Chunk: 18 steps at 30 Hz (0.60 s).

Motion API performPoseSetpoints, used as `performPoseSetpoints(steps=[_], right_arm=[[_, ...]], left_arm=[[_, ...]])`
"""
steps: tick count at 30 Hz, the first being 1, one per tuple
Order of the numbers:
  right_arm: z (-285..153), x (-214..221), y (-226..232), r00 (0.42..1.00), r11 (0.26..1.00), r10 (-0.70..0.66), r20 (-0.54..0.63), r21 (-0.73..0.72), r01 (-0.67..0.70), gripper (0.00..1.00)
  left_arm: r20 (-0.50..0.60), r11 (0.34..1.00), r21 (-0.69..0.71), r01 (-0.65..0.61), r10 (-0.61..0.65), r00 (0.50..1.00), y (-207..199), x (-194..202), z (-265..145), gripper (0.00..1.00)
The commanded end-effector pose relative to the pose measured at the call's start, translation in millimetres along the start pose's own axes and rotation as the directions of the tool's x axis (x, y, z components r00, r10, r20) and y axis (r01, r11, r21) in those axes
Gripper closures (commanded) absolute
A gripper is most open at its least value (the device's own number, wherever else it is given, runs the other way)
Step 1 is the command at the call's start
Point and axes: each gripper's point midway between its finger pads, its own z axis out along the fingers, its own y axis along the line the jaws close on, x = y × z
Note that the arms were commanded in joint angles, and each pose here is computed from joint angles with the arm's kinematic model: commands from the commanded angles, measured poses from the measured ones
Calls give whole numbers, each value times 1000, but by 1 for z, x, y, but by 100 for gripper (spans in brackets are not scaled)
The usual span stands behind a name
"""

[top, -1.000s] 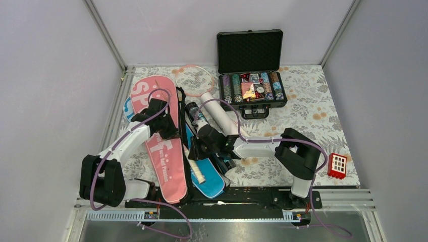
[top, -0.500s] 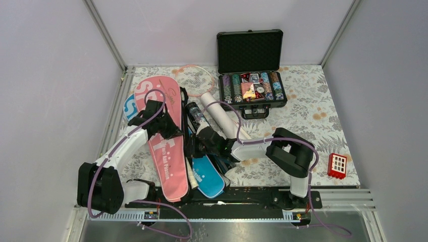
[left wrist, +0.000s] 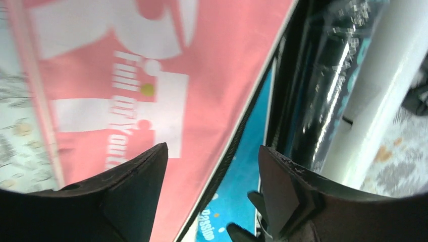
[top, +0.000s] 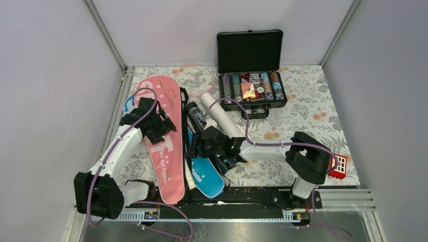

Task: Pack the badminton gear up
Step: Place the racket in the racket bag.

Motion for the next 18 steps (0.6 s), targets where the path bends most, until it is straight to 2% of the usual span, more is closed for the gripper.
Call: performPoseSetpoints(steps=[1,4,8,15,18], right_arm=[[-17,4,18,999,998,-33,11,-46,33,37],[-12,8,29,999,997,-38,-13,-60,38,37],[0,14,30,999,998,-20,-35,-55,18,38],[16,33,50,994,994,-16,-105,-107,5,39],[24,37,54,994,991,11,-109,-133,-26,44]], left_arm=[[140,974,-222,53,-22,990,50,-26,-26,28],[174,949,-296,112,-62,983,82,-24,-24,23],[148,936,-310,166,-124,981,105,-10,-12,21],[119,935,-300,189,-159,980,113,7,6,20],[92,940,-279,199,-180,979,111,15,15,20]])
